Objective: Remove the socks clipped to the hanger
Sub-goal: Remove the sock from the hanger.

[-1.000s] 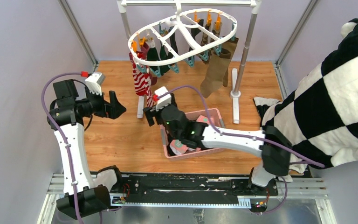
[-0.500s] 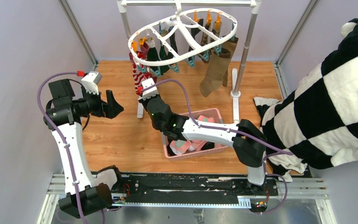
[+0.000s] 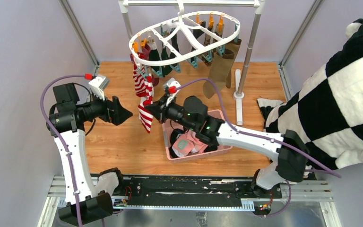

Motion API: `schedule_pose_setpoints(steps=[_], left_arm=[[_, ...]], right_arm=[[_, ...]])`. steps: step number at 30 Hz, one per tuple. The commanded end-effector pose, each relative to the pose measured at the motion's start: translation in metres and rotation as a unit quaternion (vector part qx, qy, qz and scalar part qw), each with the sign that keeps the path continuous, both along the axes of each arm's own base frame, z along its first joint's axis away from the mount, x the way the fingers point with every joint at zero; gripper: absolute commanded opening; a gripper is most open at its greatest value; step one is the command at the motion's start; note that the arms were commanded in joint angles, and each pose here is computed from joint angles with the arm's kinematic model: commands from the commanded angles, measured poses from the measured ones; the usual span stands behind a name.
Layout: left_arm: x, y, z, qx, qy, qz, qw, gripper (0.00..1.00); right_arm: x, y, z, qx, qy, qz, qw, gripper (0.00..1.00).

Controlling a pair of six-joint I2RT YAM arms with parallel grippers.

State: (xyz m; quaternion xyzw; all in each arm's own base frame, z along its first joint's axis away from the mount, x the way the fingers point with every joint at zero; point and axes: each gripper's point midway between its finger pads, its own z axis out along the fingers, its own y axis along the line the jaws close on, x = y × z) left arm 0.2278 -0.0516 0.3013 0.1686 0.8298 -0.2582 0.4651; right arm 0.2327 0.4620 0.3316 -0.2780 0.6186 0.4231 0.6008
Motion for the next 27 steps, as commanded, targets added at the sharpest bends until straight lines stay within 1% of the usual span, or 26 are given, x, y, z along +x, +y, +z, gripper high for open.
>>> schedule_pose_setpoints(steps=[1,6,10,15,19,23,27], left_arm=[[-0.014,-0.035,0.007,-0.037,-0.001,-0.082,0.996,1.0],[-0.027,-0.065,0.021,-0.082,0.001,-0.155,0.984,1.0],[-0.033,-0.081,0.023,-0.087,0.005,-0.199,0.976,1.0],[-0.035,-0.099,0.014,-0.092,0.033,-0.245,0.965,1.0],[-0.039,-0.112,0.016,-0.096,0.038,-0.281,0.954,1.0],[-0.04,-0.118,0.016,-0.098,0.042,-0.297,0.949,0.99],[-0.044,-0.124,0.014,-0.112,0.053,-0.313,0.941,0.94]], right_arm=[[-0.047,-0.015,0.013,0.059,0.071,0.136,0.986,0.0],[-0.061,-0.046,0.023,0.096,0.101,0.173,0.975,0.0],[-0.073,-0.059,0.027,0.107,0.12,0.212,0.964,0.0],[-0.081,-0.071,0.034,0.14,0.142,0.25,0.947,0.0],[-0.078,-0.072,0.032,0.147,0.149,0.25,0.945,0.0],[-0.077,-0.07,0.035,0.156,0.134,0.26,0.944,0.0],[-0.074,-0.065,0.036,0.163,0.125,0.263,0.943,0.0]])
